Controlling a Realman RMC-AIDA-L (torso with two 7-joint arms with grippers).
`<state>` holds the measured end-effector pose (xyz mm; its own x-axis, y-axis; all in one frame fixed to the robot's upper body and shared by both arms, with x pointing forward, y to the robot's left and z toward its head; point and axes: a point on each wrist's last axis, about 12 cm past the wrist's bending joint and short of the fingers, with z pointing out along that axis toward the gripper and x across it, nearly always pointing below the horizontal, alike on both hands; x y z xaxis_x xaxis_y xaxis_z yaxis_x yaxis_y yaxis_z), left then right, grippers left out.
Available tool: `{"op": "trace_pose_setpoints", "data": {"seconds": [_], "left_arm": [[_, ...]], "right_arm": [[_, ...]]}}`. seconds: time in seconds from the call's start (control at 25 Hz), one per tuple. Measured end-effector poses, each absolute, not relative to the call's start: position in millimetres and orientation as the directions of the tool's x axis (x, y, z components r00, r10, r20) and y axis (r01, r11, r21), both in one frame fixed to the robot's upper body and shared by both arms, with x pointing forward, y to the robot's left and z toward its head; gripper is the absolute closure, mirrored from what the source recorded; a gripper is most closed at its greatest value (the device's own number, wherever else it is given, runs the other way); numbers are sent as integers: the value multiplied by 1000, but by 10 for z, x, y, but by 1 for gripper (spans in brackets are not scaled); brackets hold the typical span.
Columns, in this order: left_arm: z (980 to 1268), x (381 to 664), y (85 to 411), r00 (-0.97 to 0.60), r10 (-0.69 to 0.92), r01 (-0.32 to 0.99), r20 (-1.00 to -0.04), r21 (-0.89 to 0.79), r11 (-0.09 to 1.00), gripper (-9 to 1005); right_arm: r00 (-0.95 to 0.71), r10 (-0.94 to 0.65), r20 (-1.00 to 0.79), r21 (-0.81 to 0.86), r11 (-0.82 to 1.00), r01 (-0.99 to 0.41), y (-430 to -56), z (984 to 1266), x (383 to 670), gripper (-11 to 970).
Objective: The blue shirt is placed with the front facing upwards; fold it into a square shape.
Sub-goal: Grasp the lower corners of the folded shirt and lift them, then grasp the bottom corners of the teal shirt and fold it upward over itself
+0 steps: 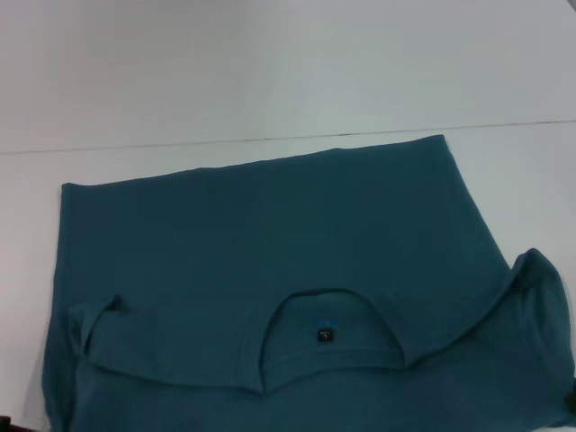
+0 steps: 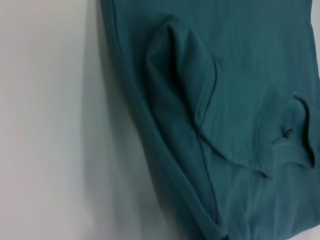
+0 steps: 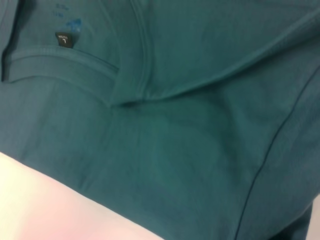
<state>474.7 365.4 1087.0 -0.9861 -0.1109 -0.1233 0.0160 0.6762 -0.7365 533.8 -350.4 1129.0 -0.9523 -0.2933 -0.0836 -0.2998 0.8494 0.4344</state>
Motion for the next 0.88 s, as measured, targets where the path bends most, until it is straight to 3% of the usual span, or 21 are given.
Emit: {"op": "trace_pose_setpoints", "data": {"seconds": [0.24,0.68,0.88], "left_arm": [[11010,4924,3701,-975,-137,38,-173,-744,667,971],[11394,5690,3528,-950,-196,39,-242,-716,697,970],[11495,5888,3501,-933,-230,23,-277,-683,730,971]], "right_arm": [[-950,-246,-191,452,837,-307,-3586,11392,5417,950],[-903,-71,-424,461,841,-283,-3651,11708,5805,951],[-893,-23,-450,450,857,-249,-3669,11758,5892,950]]}}
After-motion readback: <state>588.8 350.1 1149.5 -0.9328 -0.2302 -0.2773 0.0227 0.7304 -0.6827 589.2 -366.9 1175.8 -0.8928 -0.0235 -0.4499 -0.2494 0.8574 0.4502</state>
